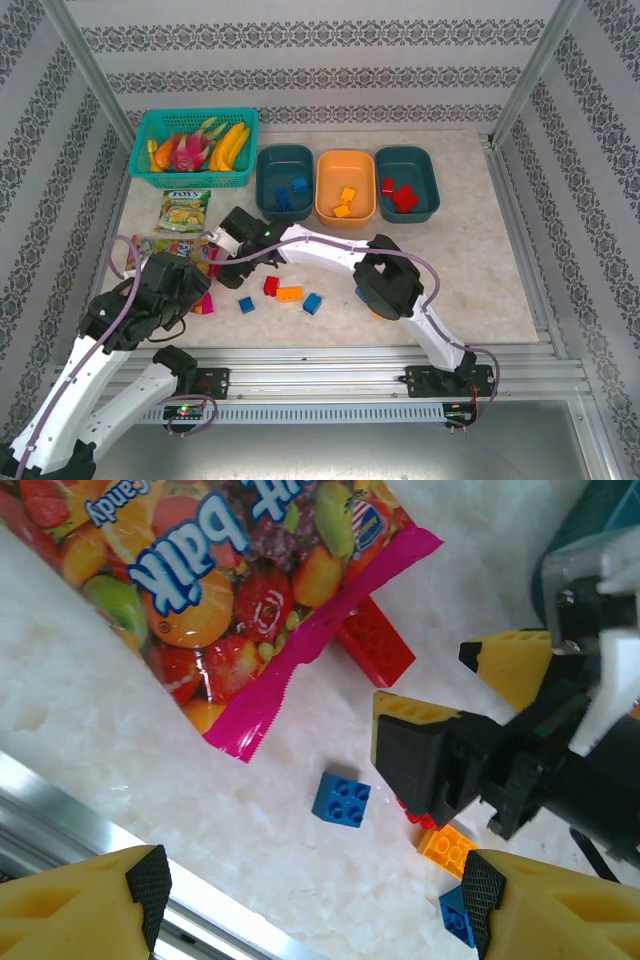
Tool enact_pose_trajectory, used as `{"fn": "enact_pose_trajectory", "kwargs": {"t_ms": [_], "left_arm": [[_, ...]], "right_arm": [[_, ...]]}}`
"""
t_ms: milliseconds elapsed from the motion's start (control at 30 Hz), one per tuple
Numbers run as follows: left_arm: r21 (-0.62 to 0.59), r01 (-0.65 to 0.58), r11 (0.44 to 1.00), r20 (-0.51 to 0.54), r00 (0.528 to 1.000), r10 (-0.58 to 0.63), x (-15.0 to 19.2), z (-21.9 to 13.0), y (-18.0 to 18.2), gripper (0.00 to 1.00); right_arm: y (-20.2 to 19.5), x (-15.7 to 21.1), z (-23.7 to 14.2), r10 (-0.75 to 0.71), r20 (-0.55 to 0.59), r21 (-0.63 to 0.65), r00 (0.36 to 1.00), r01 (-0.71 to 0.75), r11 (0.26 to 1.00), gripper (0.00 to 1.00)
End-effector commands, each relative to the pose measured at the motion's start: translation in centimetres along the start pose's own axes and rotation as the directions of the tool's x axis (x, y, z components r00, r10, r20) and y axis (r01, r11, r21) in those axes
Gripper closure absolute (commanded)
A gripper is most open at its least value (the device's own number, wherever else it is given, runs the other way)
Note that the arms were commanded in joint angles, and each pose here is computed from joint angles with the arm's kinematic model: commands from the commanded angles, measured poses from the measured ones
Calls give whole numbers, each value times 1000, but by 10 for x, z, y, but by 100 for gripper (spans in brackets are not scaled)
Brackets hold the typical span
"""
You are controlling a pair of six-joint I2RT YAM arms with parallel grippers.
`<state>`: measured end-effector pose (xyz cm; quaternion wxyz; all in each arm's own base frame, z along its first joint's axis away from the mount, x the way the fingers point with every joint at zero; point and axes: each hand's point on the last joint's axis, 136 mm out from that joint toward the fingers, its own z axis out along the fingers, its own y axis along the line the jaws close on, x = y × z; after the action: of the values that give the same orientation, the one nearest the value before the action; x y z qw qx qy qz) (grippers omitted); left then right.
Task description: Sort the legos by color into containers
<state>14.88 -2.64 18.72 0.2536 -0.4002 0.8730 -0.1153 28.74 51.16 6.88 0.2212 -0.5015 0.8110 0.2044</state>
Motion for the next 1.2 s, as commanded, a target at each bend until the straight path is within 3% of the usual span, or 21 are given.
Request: {"fn": "enact_pose_trajectory", "kwargs": {"t_ms": [0, 333, 600, 700, 900, 1167], "left_arm": [[-43, 2, 999, 18, 1000, -2, -3, -13, 16, 21], [-36, 10, 999, 46, 999, -9, -8, -27, 24, 22], [-32, 7, 999, 56, 998, -5, -10, -32, 26, 22], [-33, 3, 999, 50, 999, -2, -9, -30, 26, 22], [56, -40, 998, 14, 999, 40, -3, -23, 3, 22], [398, -134, 908, -51, 985, 168, 4, -15, -112, 21]], "right_arm": [[-2, 8, 14, -46, -60, 24, 997, 48, 999, 13], [-16, 12, 51, 16, -104, 69, 994, -9, 998, 22], [-10, 13, 58, 39, -124, 35, 992, -35, 999, 61], [-11, 10, 54, 41, -116, 44, 992, -36, 998, 67], [-28, -13, 9, 88, -30, 103, 996, -84, 991, 70], [-85, -21, -95, 254, 161, 179, 954, -282, 943, 71]]}}
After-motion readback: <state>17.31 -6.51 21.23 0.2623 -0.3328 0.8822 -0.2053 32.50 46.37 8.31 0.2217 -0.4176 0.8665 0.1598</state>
